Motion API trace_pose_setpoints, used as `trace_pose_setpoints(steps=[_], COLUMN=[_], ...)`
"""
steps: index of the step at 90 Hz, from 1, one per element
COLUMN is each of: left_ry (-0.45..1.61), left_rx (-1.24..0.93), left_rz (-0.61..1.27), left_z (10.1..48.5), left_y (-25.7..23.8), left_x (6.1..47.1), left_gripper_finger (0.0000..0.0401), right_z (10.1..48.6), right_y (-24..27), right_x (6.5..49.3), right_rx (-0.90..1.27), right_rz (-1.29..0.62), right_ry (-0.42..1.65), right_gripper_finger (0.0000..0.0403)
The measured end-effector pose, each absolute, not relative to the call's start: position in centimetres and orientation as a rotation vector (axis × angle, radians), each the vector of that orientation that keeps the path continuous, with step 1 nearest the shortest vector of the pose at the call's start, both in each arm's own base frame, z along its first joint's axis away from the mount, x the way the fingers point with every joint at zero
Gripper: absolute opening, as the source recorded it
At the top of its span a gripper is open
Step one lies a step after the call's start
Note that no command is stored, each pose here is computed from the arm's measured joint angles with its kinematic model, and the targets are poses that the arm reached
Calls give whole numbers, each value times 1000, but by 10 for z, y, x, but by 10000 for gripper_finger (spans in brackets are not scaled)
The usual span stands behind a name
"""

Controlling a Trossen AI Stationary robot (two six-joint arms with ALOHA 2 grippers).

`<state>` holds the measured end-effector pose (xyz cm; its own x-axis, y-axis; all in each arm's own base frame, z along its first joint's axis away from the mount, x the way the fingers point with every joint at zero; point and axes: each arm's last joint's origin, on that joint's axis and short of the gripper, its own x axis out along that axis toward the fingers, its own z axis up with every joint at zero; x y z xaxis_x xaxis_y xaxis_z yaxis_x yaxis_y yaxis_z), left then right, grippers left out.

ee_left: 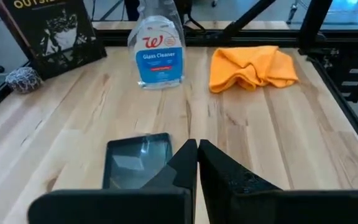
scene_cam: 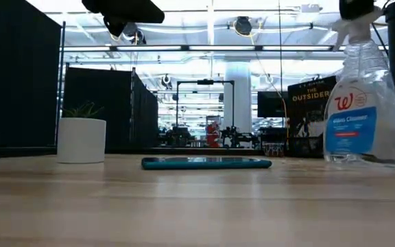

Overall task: Apply microfiber cloth
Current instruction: Return to Home Position

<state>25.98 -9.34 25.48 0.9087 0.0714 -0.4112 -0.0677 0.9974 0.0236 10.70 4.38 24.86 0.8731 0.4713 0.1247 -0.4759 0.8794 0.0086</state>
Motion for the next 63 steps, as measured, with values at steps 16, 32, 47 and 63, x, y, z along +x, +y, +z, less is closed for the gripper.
trace_pose_setpoints(steps=[16,32,47,63], left_ry=[425,428,435,438], left_rx=[9,10,12,15], left_rz=[72,72,73,74], left_z=[255,254,254,254], left_y=[-93,-93,-93,-93], left_x=[260,260,259,259], left_gripper_finger=[0,0,0,0], right_z=[217,199,182,179], right_y=[44,44,41,38], right_x=[101,102,104,105], right_rx=[42,62,80,4], right_rz=[567,564,453,388], right_ry=[-216,-178,-111,-99], right_gripper_finger=[4,4,4,4])
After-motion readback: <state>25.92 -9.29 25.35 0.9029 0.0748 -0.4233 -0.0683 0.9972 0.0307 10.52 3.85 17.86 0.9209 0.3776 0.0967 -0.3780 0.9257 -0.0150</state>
